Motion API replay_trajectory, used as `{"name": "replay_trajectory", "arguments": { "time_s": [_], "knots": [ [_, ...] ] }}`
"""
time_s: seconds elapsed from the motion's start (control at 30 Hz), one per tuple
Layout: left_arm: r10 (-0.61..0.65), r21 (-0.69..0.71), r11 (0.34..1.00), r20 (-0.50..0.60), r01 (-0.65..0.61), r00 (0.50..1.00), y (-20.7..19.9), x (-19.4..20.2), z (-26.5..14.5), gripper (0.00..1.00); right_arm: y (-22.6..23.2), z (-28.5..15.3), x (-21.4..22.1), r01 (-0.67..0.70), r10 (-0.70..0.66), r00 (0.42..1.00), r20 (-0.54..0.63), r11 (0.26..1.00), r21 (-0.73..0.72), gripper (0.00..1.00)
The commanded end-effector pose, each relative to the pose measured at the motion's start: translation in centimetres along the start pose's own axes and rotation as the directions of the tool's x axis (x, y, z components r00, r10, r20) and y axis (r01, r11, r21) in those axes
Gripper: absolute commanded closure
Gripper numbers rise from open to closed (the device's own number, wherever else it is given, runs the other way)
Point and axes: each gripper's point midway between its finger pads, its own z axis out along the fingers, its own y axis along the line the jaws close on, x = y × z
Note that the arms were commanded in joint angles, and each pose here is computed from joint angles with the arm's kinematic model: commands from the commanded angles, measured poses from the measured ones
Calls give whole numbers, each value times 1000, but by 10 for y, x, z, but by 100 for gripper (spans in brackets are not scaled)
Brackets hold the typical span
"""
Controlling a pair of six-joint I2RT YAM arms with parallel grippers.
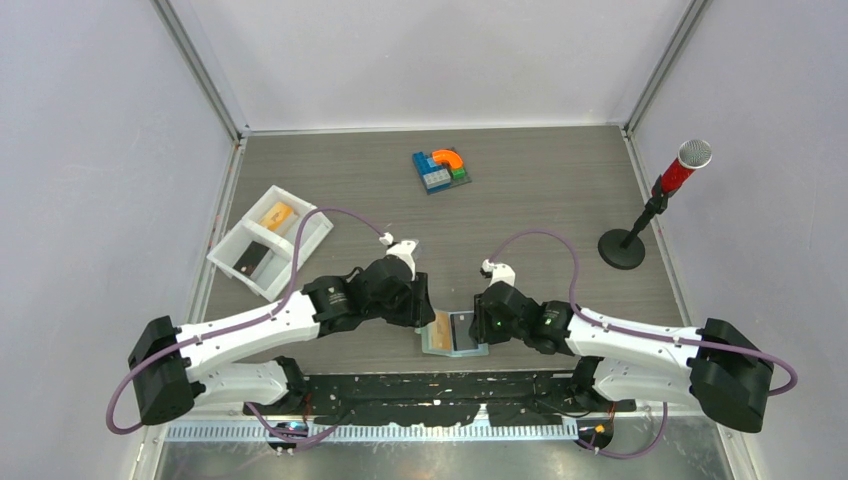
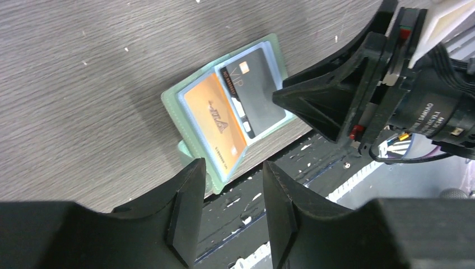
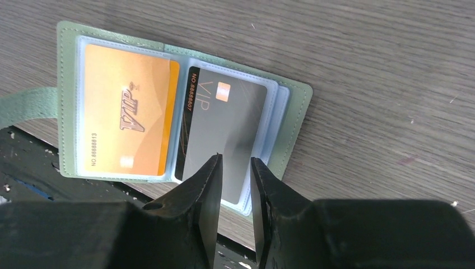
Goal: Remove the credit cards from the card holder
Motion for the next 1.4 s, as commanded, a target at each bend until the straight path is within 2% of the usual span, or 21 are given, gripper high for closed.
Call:
{"name": "replay_trajectory", "arguments": {
  "time_s": [0.0,0.37,0.6,0.83,0.97,1.37],
  "knots": [
    [-18,112,994,45,13,999,-31,-17,-3,55,13,0,-16,-26,29,998,58,999,-47,68],
    [-42,266,963,-21,46,999,-59,-4,20,61,22,-2,-33,3,0,997,78,999,-40,69],
    [-67,195,978,-33,72,997,-31,17,46,63,14,9,-23,-16,17,999,41,999,-38,69],
    [-83,130,987,-101,96,991,-15,38,73,65,4,13,-14,-39,40,999,26,998,-48,69],
    [-111,58,992,-72,115,991,6,41,79,66,-6,14,-4,-61,62,998,13,997,-42,69],
    [-167,243,953,-67,178,984,-9,50,90,63,-17,9,-2,-99,101,994,41,994,-47,71]
  ]
}}
